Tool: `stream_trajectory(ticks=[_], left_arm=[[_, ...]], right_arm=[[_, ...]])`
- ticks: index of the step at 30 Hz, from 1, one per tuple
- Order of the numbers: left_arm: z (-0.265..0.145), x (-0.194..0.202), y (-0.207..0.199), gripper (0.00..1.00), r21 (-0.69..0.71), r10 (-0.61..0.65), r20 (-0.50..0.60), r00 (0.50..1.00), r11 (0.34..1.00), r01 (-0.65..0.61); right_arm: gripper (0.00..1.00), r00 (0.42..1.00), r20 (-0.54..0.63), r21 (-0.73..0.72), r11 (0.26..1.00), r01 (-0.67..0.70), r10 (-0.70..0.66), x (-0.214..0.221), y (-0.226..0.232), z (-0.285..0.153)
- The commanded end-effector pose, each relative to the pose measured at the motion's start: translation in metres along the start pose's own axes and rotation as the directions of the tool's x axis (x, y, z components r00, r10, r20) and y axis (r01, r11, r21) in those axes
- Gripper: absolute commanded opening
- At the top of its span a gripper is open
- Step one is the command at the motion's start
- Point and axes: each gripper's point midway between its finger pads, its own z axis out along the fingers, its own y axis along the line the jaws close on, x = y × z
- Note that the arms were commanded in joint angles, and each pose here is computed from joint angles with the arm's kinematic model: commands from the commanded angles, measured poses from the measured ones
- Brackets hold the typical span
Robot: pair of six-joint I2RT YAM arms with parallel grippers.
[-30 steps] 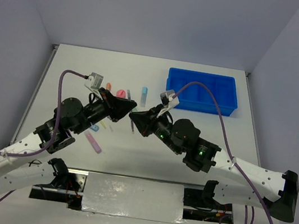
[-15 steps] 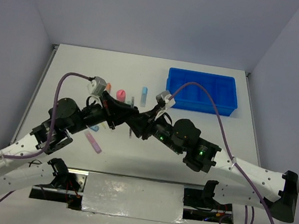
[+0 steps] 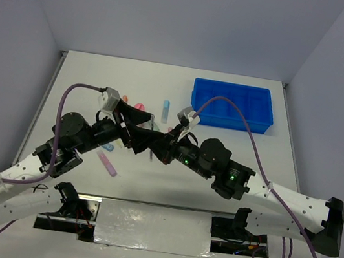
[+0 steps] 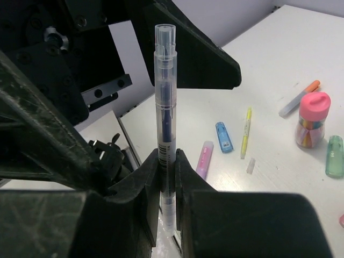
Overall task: Sort the stationery into containers
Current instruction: Close the pen cap on the pen.
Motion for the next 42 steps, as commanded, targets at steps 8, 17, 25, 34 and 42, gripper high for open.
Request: stream_trajectory(ticks=[8, 17, 25, 34, 42], left_arm=[[0.004, -0.04, 0.0, 0.68, -0.08, 0.029, 0.058, 0.998, 0.996, -0.025], [0.009, -0.025, 0.006, 0.59, -0.089, 0.008, 0.025, 1.0, 0.996, -0.006], [0.011, -0.011, 0.012, 0.1, -0.1, -0.02, -0.008, 1.0, 0.995, 0.019], [0.007, 0.058, 0.016, 0.0, -0.061, -0.189, -0.126, 0.974, 0.981, 0.183], [-0.008, 0.124, 0.021, 0.0, -0.108, -0.266, -0.229, 0.936, 0.963, 0.247]], right_arm=[[0.0, 0.998, 0.053, 0.041, 0.999, 0.013, -0.016, -0.019, -0.007, -0.006], [0.0, 0.999, 0.05, 0.029, 0.999, 0.018, -0.02, -0.022, -0.003, -0.004], [0.0, 0.998, 0.063, 0.01, 1.0, 0.021, -0.022, -0.028, 0.002, -0.002], [0.0, 0.982, 0.175, 0.018, 0.998, 0.068, -0.07, -0.07, 0.006, -0.009], [0.0, 0.954, 0.277, 0.042, 0.993, 0.109, -0.117, -0.135, -0.001, -0.008]])
